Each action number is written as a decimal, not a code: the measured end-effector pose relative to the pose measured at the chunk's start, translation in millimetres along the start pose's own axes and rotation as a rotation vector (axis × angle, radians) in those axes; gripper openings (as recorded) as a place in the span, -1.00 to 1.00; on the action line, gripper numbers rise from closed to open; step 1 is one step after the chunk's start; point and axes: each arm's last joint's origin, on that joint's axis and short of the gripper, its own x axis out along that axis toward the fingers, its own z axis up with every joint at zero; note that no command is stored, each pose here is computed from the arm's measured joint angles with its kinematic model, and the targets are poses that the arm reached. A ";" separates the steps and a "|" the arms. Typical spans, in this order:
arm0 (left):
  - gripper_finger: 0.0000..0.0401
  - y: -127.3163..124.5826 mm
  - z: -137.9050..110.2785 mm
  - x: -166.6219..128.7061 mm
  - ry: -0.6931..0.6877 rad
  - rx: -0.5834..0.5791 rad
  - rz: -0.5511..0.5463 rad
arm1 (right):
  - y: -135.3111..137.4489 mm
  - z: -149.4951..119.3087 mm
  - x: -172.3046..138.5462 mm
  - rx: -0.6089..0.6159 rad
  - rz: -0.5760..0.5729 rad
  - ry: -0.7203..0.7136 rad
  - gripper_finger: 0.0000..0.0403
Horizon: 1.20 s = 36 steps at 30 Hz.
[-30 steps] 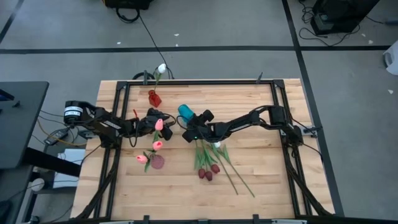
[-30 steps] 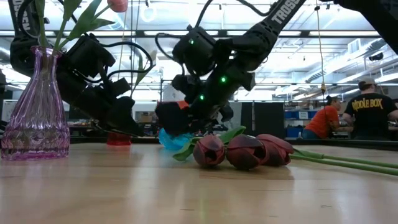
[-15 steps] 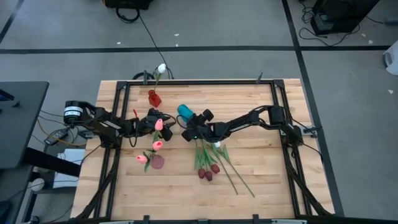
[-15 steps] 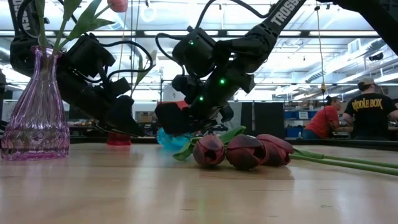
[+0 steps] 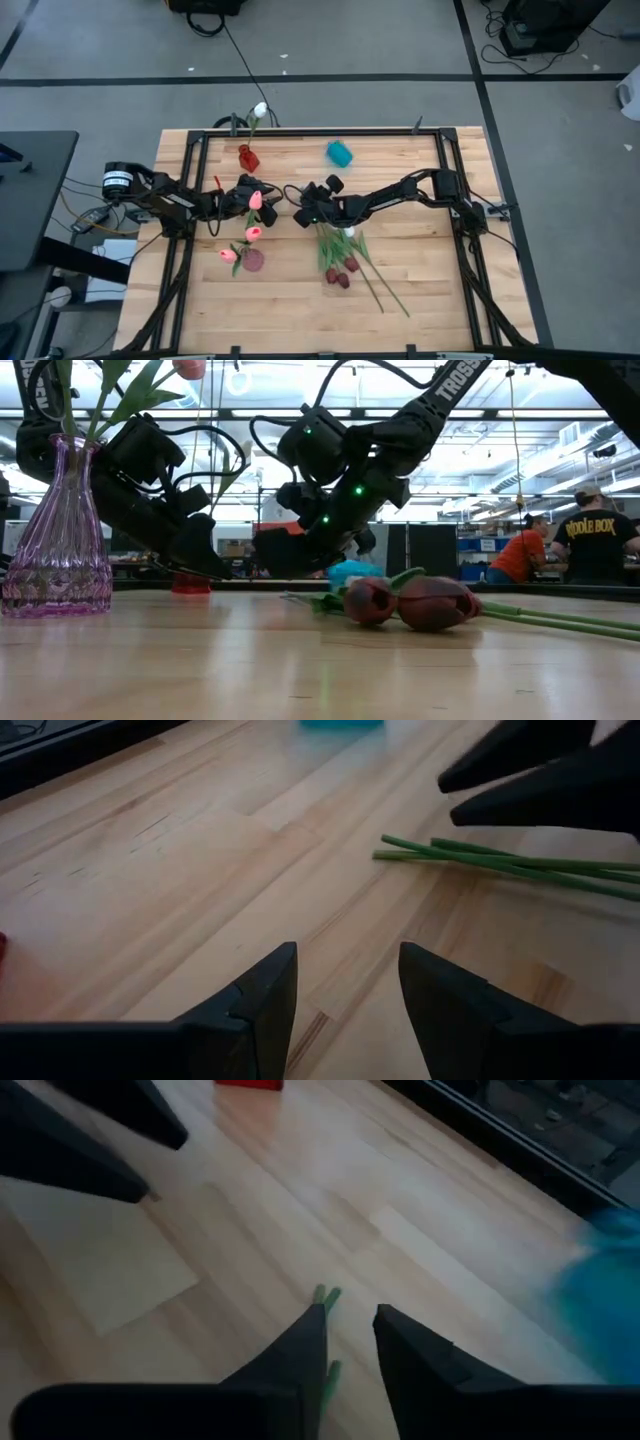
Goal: Sort flowers into vase by color
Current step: Adjust the blue vase
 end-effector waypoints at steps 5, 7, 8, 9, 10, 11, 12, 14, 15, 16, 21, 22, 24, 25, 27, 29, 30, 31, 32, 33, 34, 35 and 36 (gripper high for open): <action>-0.09 0.0 -0.1 0.0 0.001 0.000 0.000 | 3.0 10.9 -15.3 -0.023 0.141 0.027 -0.52; -0.09 0.1 -0.2 0.0 0.002 0.000 0.000 | 0.4 17.1 -26.8 -0.044 0.159 0.046 -0.48; -0.09 0.1 -0.3 0.0 0.003 0.001 0.000 | -2.6 22.5 -33.6 -0.055 0.169 0.052 -0.46; -0.09 -0.1 -0.5 0.0 0.006 0.000 -0.005 | -6.8 29.9 -41.5 -0.069 0.187 0.054 -0.43; -0.09 -0.1 -0.5 0.0 0.006 -0.001 -0.006 | -13.8 38.2 -47.8 -0.082 0.201 0.059 -0.39; -0.09 -0.1 -0.4 0.0 0.006 -0.001 -0.006 | -22.1 46.2 -52.3 -0.094 0.212 0.068 -0.33; -0.09 -0.1 -0.4 0.0 0.006 -0.001 -0.006 | -32.0 53.0 -55.7 -0.106 0.213 0.083 -0.27; -0.09 -0.1 -0.4 0.0 0.005 -0.001 -0.006 | -51.5 60.5 -60.1 -0.150 0.196 0.133 -0.13; -0.09 -0.1 -0.4 0.0 0.005 -0.001 -0.006 | -61.4 63.5 -62.0 -0.163 0.180 0.158 -0.04; -0.09 -0.1 -0.4 0.0 0.005 -0.002 -0.006 | -71.7 66.7 -63.8 -0.169 0.162 0.181 0.04; -0.09 -0.2 -0.1 0.0 0.002 -0.003 -0.006 | -136.3 72.0 -57.7 -0.102 0.063 0.391 0.46; -0.09 -0.2 0.0 0.0 0.002 -0.004 -0.007 | -148.1 69.7 -53.7 -0.109 0.046 0.442 0.53; -0.09 -0.2 0.0 0.0 0.001 -0.003 -0.006 | -167.9 66.5 -45.5 -0.139 0.023 0.511 0.61; -0.09 -0.2 0.1 0.0 0.000 -0.003 -0.007 | -177.7 65.7 -40.8 -0.148 0.034 0.540 0.62; -0.09 -0.3 0.2 0.0 -0.001 -0.004 -0.007 | -196.5 62.2 -30.4 -0.158 0.062 0.578 0.63; -0.09 -0.3 0.2 0.0 -0.001 -0.003 -0.007 | -214.9 62.6 -20.0 -0.174 0.071 0.561 0.62; -0.09 -0.3 0.2 0.0 0.000 -0.003 -0.007 | -223.3 64.7 -16.8 -0.190 0.068 0.544 0.61; -0.09 -0.3 0.2 0.0 -0.001 -0.003 -0.007 | -230.9 66.7 -14.8 -0.208 0.064 0.530 0.61; -0.09 -0.3 0.2 0.0 0.000 -0.002 -0.007 | -237.3 68.3 -12.8 -0.223 0.064 0.516 0.61; -0.09 -0.3 0.2 0.0 0.000 -0.002 -0.007 | -243.7 69.3 -10.4 -0.234 0.067 0.508 0.62; -0.09 -0.3 0.2 0.0 -0.001 -0.002 -0.007 | -250.0 69.0 -7.9 -0.246 0.071 0.508 0.64; -0.09 -0.3 0.2 0.0 -0.001 -0.002 -0.007 | -256.2 67.6 -5.3 -0.259 0.073 0.517 0.67; -0.09 -0.3 0.2 0.0 0.000 -0.002 -0.007 | -262.2 66.7 -3.4 -0.269 0.079 0.522 0.70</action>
